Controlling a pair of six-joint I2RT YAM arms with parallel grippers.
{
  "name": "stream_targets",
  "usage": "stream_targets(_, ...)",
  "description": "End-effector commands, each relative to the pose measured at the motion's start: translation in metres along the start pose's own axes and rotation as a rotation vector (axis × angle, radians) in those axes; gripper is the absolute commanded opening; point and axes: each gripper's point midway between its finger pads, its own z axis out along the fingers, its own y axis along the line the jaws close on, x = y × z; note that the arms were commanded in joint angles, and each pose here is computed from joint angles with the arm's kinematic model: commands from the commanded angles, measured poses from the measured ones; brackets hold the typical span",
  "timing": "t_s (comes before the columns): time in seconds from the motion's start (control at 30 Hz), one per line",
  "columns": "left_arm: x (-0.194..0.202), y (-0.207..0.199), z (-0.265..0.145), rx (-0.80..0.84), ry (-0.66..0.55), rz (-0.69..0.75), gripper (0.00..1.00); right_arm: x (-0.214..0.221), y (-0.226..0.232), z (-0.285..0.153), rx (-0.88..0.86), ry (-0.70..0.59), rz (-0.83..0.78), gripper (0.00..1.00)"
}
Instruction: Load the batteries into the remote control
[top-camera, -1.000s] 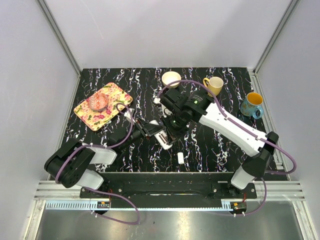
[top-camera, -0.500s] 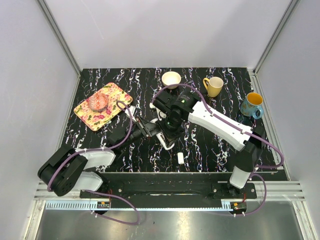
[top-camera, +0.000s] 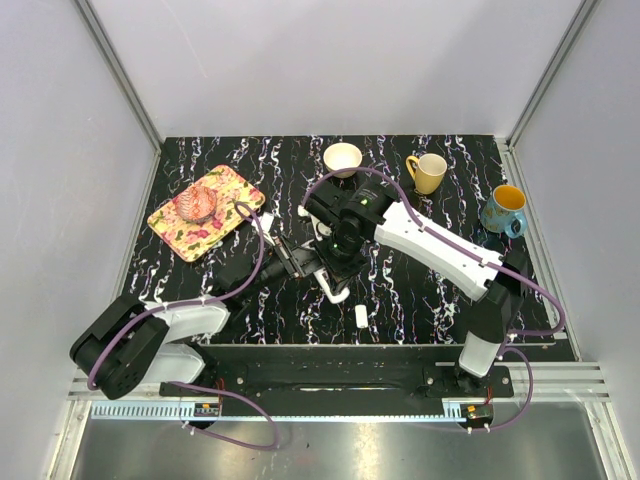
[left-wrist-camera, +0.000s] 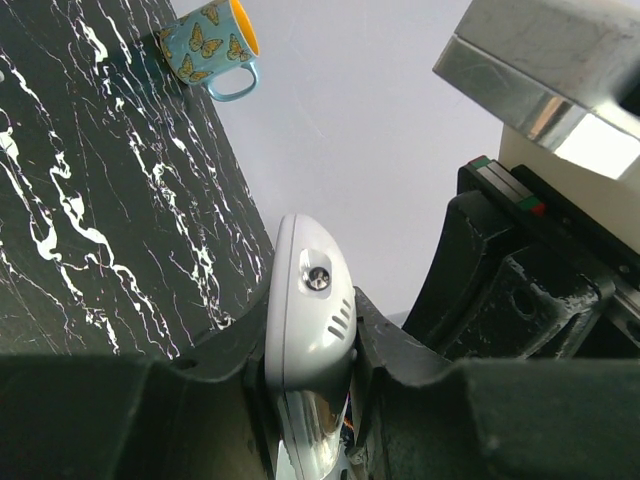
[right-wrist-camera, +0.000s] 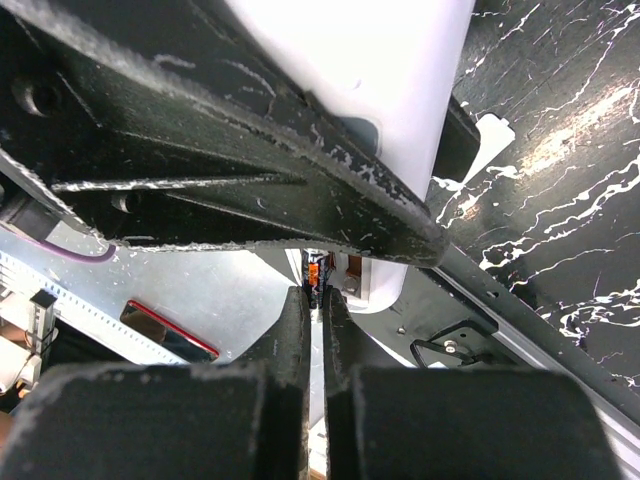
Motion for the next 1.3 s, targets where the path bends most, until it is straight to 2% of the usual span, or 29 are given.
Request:
stream_targets(0.0,-0.007,-0.034,0.007,0.116,-0.015,0.045,0.0,0.003,0.001,-0.006,0.008,0.004,-0.007,0.0)
stream_targets(1.27,0.015,-0.079,-0.003,0.322,0.071,-0.054,0.0,-0.013,-0.031,0.007,0.173,-0.095,-0.008,0.0)
